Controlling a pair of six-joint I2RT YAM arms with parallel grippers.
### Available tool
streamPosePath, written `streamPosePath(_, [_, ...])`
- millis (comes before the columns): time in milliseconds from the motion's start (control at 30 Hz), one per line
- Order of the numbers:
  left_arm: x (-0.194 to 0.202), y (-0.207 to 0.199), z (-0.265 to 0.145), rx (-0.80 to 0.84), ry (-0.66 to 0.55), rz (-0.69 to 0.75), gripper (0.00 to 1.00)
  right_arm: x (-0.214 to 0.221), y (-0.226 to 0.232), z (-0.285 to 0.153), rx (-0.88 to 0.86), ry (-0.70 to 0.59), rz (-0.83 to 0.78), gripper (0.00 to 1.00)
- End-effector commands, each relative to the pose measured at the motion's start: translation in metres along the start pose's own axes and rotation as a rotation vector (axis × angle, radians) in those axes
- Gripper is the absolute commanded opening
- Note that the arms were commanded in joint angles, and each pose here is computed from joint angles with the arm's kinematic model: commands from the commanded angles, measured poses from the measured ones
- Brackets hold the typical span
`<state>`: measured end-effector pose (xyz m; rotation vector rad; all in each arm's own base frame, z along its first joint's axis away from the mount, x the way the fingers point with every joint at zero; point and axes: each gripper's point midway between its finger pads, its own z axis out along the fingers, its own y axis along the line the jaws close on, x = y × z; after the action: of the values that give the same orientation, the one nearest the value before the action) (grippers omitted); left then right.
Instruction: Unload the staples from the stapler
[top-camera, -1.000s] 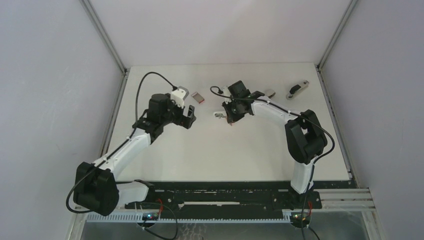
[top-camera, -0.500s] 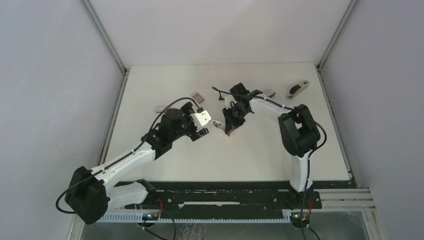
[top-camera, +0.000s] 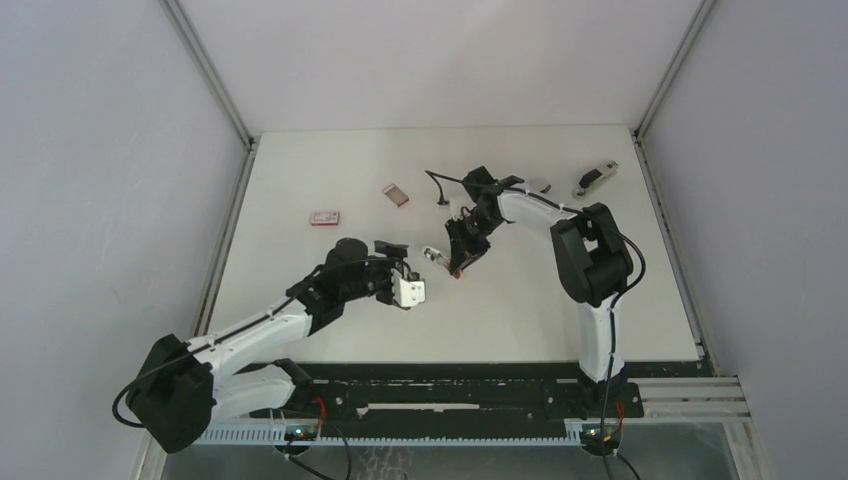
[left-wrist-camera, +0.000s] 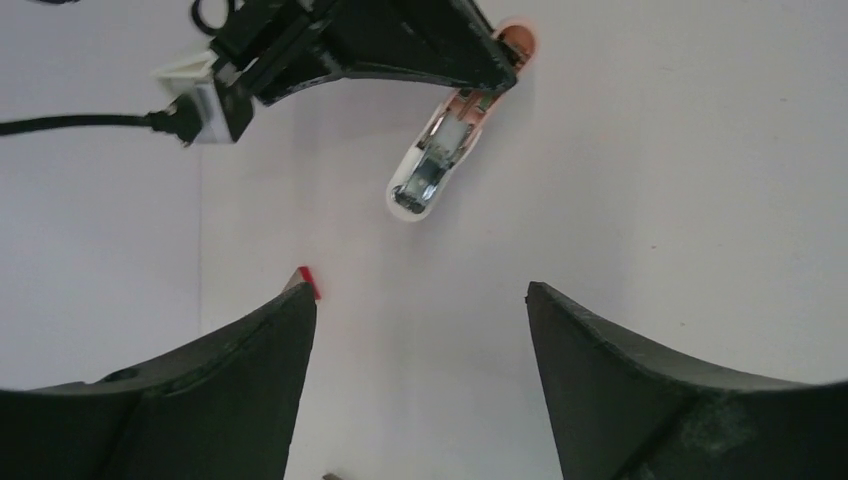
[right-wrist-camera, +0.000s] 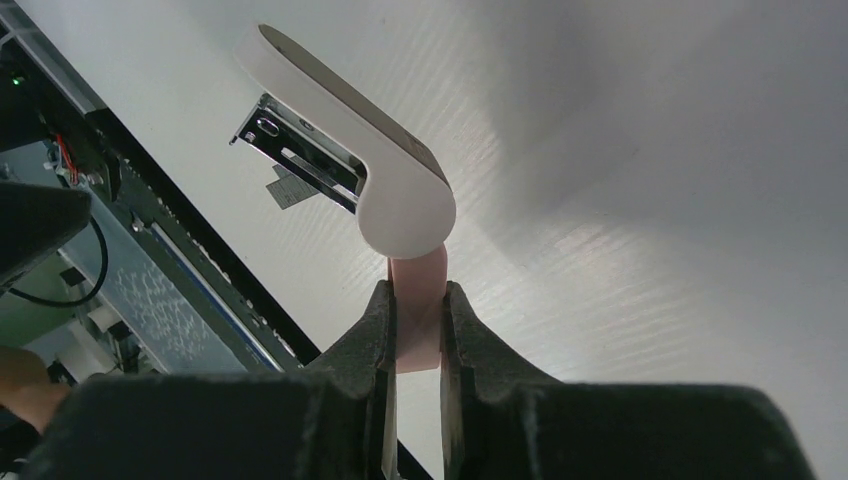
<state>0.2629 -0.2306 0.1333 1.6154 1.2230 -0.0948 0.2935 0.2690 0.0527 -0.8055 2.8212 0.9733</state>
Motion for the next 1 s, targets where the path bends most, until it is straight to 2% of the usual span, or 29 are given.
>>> streamPosePath(0, [-0.020,-0.008,0.012,0.116,-0.084,0.105,0.78,-0.008,0.020,-0.007,-0.060,-0.008,-0.062,0.00])
streamPosePath(167, [-0.032,-0.016,0.021,0.162,-0.115,0.104,0.74,-0.003,0.028,-0.002,-0.072,0.016,-0.091,0.00])
streamPosePath(267, [-0.033,-0.017,0.028,0.156,-0.079,0.117,0.70,-0.001,0.032,0.002,-0.078,0.031,-0.103,0.00])
streamPosePath(433, [-0.031,-0.008,0.039,0.090,-0.042,0.130,0.68,0.005,0.037,0.009,-0.087,0.061,-0.124,0.00])
streamPosePath(967, [-0.020,-0.012,0.048,0.117,-0.003,0.207,0.57,0.017,0.046,0.013,-0.121,0.124,-0.144,0.00])
